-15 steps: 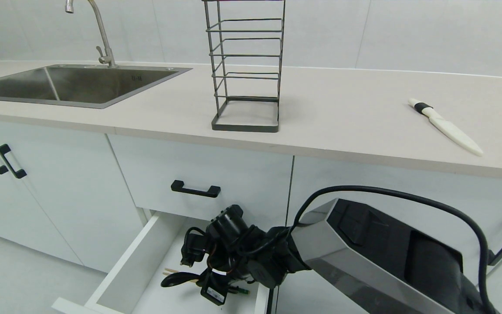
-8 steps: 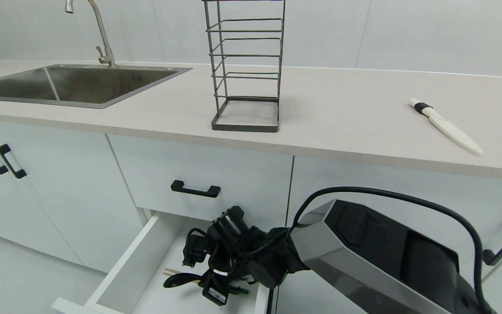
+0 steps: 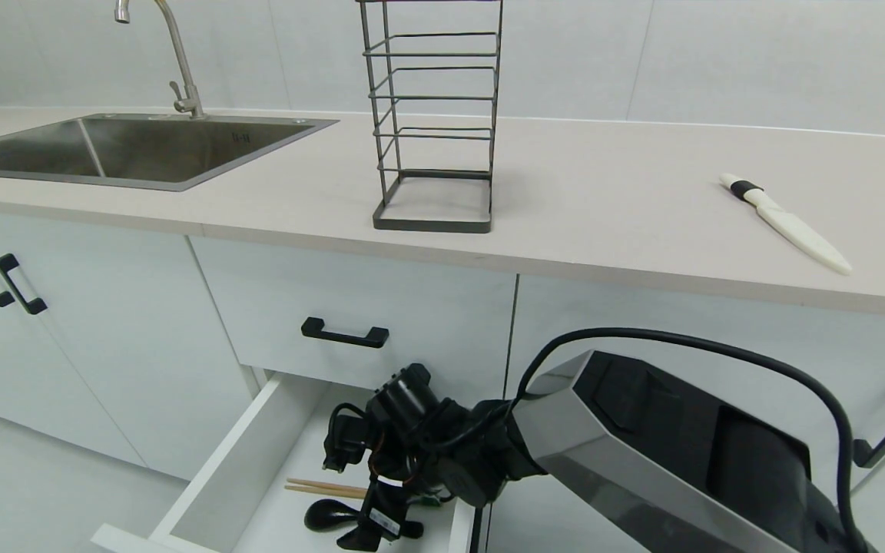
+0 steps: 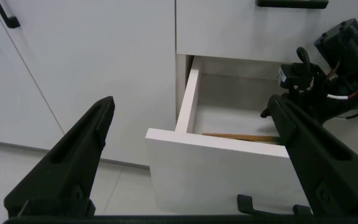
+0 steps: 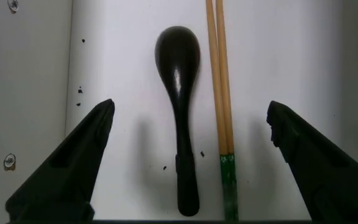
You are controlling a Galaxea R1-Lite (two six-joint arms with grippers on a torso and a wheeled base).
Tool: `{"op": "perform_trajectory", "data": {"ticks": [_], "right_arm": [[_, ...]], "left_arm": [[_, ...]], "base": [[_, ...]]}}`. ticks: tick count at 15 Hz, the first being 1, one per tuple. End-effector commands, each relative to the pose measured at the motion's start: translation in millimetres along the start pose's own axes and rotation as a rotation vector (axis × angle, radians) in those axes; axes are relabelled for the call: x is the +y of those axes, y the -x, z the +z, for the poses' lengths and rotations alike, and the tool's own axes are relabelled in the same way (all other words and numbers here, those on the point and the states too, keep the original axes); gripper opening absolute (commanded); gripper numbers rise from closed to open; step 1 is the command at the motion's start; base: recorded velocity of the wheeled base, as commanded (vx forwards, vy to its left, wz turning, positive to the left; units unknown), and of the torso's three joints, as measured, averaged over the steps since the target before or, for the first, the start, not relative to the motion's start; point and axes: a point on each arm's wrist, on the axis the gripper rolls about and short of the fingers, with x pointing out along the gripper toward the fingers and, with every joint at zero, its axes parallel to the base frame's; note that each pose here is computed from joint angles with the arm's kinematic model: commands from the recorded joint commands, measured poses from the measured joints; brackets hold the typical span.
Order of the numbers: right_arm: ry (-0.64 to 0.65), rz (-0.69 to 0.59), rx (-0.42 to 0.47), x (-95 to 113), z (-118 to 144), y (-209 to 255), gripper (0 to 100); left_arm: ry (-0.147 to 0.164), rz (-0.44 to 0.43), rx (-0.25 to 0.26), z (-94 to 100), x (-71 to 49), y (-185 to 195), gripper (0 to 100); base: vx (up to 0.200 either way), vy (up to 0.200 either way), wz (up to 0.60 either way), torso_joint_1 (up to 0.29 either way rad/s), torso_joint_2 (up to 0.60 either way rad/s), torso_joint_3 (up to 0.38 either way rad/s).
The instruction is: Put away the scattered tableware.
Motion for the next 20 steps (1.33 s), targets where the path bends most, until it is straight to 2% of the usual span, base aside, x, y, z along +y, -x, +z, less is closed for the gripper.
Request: {"op": "perform_trajectory", "data": {"ticks": [1, 2, 5, 10, 14, 17, 20], "right_arm": [[0.011, -0.005, -0.020, 3, 14, 16, 100], [0.012, -0.003, -0.022, 4, 16, 18, 100], [0.048, -0.010, -0.079, 19, 45, 56, 100], [0.063, -0.012, -0.084, 45, 46, 107, 100], [0.035, -0.071, -0.076, 66, 23, 146, 100], [-0.027, -0.112, -0.069, 80, -5, 173, 100], [-0.096, -0.133, -0.023, 98, -36, 202, 100]], "left_arm": [[0.000, 0.000, 0.001, 0.0, 0.0, 0, 100], [0.000, 0.000, 0.001, 0.0, 0.0, 0, 100], [0.000, 0.000, 0.001, 0.0, 0.0, 0, 100], [0.000, 0.000, 0.001, 0.0, 0.0, 0, 100], [0.000, 0.000, 0.001, 0.0, 0.0, 0, 100], [0.000, 0.000, 0.001, 0.0, 0.0, 0, 100], [0.000, 0.000, 0.001, 0.0, 0.0, 0, 100]], "base": [[0.000, 0.000, 0.00, 0.000, 0.00, 0.000], [0.000, 0.000, 0.00, 0.000, 0.00, 0.000], [0.000, 0.000, 0.00, 0.000, 0.00, 0.000], [0.000, 0.000, 0.00, 0.000, 0.00, 0.000], [0.000, 0.000, 0.00, 0.000, 0.00, 0.000], [0.000, 0.000, 0.00, 0.000, 0.00, 0.000], [0.000, 0.000, 0.00, 0.000, 0.00, 0.000]]}}
